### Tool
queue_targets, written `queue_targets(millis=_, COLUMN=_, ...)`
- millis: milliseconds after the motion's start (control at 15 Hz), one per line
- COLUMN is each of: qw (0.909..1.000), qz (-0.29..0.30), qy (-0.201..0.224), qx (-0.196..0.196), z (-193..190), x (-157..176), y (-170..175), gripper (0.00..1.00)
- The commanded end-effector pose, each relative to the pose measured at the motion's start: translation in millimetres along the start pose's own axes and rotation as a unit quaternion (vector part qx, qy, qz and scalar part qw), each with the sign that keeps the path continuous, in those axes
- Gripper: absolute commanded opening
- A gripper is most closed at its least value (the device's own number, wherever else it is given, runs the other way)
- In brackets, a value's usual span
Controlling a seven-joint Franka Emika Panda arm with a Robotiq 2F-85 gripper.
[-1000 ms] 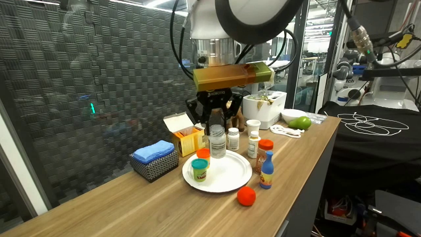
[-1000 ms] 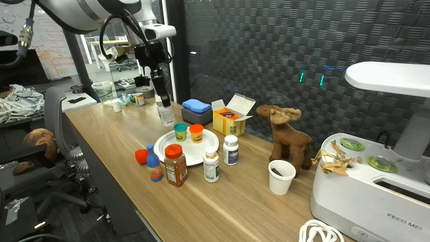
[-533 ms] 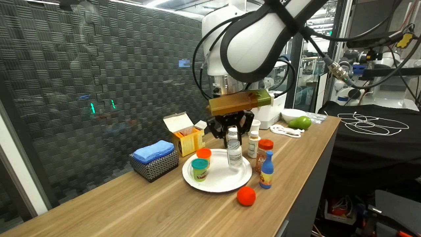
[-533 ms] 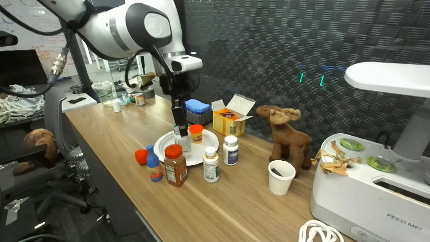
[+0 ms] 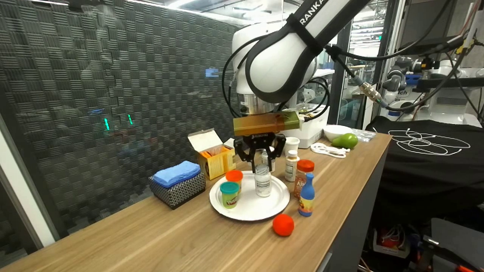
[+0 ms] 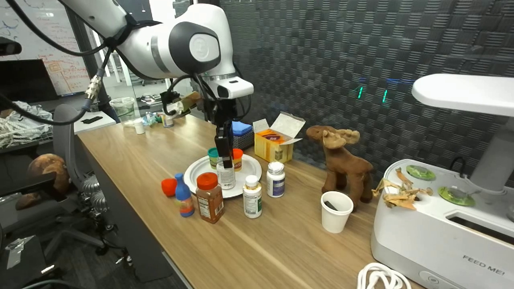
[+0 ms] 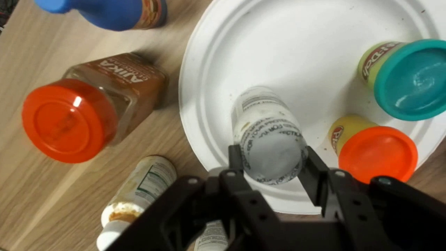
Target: Put the bottles on the tray
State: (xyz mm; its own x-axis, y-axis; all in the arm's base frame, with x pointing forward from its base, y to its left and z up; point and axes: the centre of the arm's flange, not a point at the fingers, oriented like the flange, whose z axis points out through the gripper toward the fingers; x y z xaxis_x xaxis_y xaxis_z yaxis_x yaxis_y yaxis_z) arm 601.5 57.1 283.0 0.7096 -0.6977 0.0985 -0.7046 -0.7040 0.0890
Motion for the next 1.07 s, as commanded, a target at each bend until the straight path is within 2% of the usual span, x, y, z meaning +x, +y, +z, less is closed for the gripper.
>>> queue_targets(millis=0, qw=0.9993, qz=0.028, qy=0.013, qx=0.019, z=-8.2, x=8.3, y=-5.8, gripper=0.19)
queue_targets(millis=1000, qw=0.9914, qz=0.125, qy=0.026, qx=0.031, z=-1.2, x=31.7, y=-17.0, gripper=0.19)
